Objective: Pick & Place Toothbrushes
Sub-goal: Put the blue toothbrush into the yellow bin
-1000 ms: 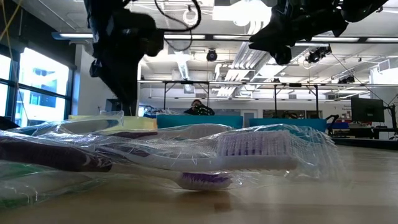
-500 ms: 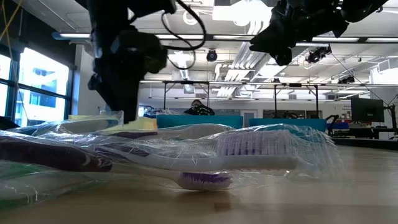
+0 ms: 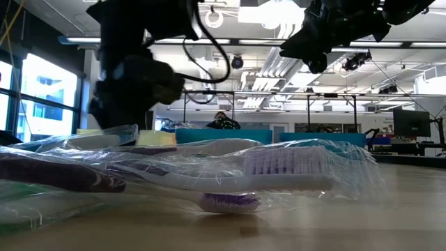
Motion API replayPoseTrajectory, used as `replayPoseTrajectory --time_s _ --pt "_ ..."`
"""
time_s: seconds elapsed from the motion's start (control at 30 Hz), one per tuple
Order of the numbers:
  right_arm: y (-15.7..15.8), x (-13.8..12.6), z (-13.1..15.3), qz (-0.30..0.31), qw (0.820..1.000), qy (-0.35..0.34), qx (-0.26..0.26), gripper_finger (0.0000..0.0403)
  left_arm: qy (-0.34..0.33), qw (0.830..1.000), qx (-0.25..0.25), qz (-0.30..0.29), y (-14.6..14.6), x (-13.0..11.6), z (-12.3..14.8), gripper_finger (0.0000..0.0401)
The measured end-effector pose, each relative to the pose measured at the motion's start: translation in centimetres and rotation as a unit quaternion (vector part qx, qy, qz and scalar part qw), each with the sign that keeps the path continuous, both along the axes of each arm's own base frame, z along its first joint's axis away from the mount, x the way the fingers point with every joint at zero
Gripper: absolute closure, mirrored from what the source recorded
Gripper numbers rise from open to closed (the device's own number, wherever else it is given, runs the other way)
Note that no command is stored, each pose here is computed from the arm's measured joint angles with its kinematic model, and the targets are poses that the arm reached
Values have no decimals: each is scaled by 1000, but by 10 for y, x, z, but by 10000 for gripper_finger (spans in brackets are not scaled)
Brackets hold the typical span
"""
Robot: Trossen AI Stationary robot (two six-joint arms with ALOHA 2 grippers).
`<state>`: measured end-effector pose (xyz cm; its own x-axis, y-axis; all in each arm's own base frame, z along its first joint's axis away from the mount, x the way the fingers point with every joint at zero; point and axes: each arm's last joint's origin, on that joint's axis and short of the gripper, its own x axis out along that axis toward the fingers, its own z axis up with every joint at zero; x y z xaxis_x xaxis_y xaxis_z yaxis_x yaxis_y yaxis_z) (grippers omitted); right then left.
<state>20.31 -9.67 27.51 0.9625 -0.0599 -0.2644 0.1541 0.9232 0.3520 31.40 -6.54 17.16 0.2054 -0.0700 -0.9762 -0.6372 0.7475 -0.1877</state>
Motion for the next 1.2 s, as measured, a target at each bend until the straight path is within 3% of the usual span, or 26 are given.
replayPoseTrajectory --time_s 0.37,1.0,1.2 --pt "0 0 -1 1 1000 6 -3 318 22 999 -30 8 -3 5 -14 265" --pt "-1 -1 -2 -26 1000 14 -9 318 29 999 -30 6 -3 6 -18 266" --pt "-1 -1 -2 -26 1000 14 -9 318 34 999 -25 7 -3 5 -19 305"
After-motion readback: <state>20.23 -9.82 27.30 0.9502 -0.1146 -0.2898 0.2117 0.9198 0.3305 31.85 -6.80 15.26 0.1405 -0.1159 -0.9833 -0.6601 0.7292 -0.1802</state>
